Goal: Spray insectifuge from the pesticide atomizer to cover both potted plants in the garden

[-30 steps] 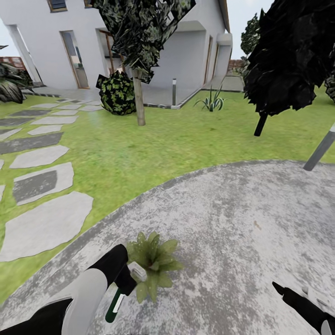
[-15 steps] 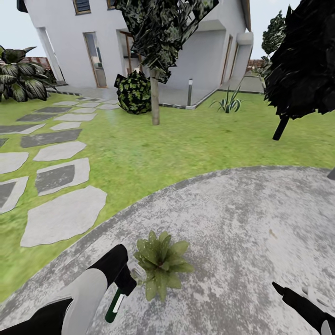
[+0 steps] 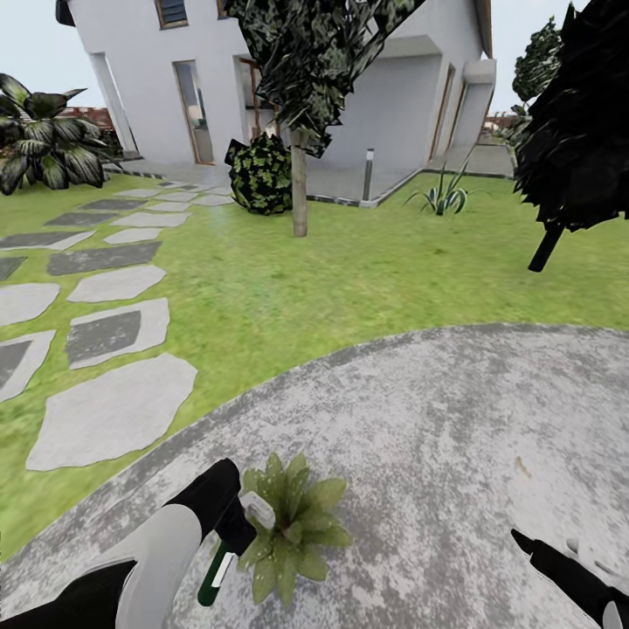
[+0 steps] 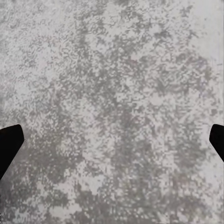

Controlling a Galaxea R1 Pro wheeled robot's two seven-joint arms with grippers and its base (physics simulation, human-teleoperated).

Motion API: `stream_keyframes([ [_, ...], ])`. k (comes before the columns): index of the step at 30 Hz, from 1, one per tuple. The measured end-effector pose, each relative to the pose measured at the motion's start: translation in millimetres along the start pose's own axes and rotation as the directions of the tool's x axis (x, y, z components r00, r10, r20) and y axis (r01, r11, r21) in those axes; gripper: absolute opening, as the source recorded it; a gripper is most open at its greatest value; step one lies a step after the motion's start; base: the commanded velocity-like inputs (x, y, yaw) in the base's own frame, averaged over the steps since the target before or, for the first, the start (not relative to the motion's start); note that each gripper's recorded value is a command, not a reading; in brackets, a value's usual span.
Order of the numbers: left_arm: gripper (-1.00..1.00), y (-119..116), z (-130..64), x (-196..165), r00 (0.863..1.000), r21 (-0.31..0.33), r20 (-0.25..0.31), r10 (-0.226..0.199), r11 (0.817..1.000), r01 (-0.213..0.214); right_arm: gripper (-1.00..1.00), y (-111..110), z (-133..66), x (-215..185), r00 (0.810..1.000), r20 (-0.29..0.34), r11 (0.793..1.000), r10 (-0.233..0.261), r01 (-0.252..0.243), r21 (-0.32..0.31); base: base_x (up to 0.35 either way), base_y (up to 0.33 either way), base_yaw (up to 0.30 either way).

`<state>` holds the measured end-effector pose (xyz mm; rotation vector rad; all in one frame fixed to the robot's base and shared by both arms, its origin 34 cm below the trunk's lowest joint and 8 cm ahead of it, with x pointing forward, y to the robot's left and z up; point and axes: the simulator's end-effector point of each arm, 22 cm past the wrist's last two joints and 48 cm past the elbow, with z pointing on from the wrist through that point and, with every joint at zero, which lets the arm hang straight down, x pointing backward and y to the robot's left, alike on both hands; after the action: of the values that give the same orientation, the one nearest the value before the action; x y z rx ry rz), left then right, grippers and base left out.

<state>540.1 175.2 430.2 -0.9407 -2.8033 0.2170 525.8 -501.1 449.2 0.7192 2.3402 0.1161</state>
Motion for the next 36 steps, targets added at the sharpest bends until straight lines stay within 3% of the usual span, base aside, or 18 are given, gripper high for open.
stream_keyframes([
  [9,-1.00,-0.3,0.6,0.2,1.000,0.001,0.000,0.000,1.000,0.000,1.00,-0.2,0.2,-0.4,1.000,0.000,1.000,-0.001,0.001,0.000,0.022,-0.047,0.235],
  [21,-1.00,-0.2,0.6,-0.1,1.000,0.001,0.000,0.000,1.000,0.000,1.00,-0.2,0.3,-0.2,1.000,0.000,1.000,0.000,0.000,0.001,-0.080,-0.287,0.040],
  [36,-1.00,0.0,0.3,0.0,1.000,0.001,-0.001,-0.001,1.000,0.001,1.00,-0.1,0.2,-0.2,1.000,0.000,1.000,0.000,0.000,0.000,-0.032,-0.129,0.222],
])
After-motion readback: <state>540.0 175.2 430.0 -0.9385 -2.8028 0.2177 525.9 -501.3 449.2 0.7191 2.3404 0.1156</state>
